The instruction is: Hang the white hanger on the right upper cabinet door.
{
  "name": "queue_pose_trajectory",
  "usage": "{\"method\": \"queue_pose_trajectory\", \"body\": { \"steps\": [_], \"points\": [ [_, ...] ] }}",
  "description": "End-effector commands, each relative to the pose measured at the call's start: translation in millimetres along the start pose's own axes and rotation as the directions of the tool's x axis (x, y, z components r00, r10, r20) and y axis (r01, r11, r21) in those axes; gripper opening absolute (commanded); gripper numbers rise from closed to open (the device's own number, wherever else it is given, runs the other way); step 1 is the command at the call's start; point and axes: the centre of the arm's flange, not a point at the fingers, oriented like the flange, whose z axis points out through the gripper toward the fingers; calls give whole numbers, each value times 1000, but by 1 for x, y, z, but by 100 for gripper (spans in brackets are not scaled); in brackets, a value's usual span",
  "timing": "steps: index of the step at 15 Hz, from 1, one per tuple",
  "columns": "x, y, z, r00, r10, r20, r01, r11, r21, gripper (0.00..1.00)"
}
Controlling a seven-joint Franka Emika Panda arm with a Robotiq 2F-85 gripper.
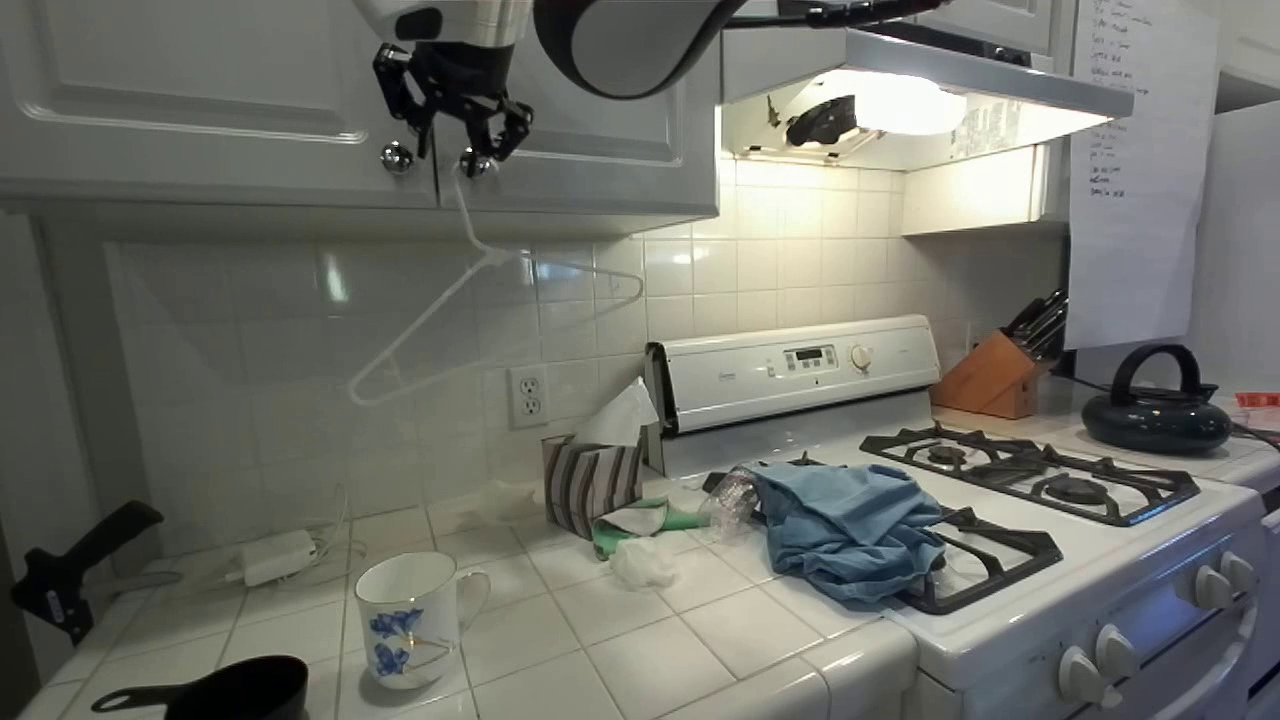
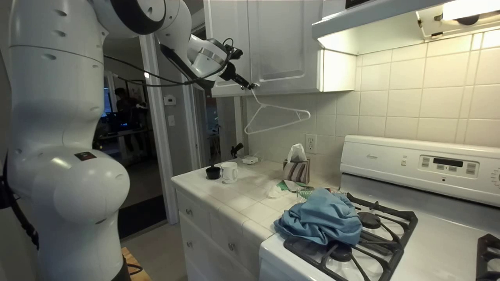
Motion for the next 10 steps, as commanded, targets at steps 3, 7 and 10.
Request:
{"method": "queue_pose_trajectory", "body": {
  "steps": [3,7,10],
  "points": [
    [4,2,-8,999,-9,-34,9,1000,21,97],
    [18,1,-37,995,17,-98,-16,1000,16,100],
    [15,-7,-62,995,34,-90,-25,994,104,100]
  ]
}}
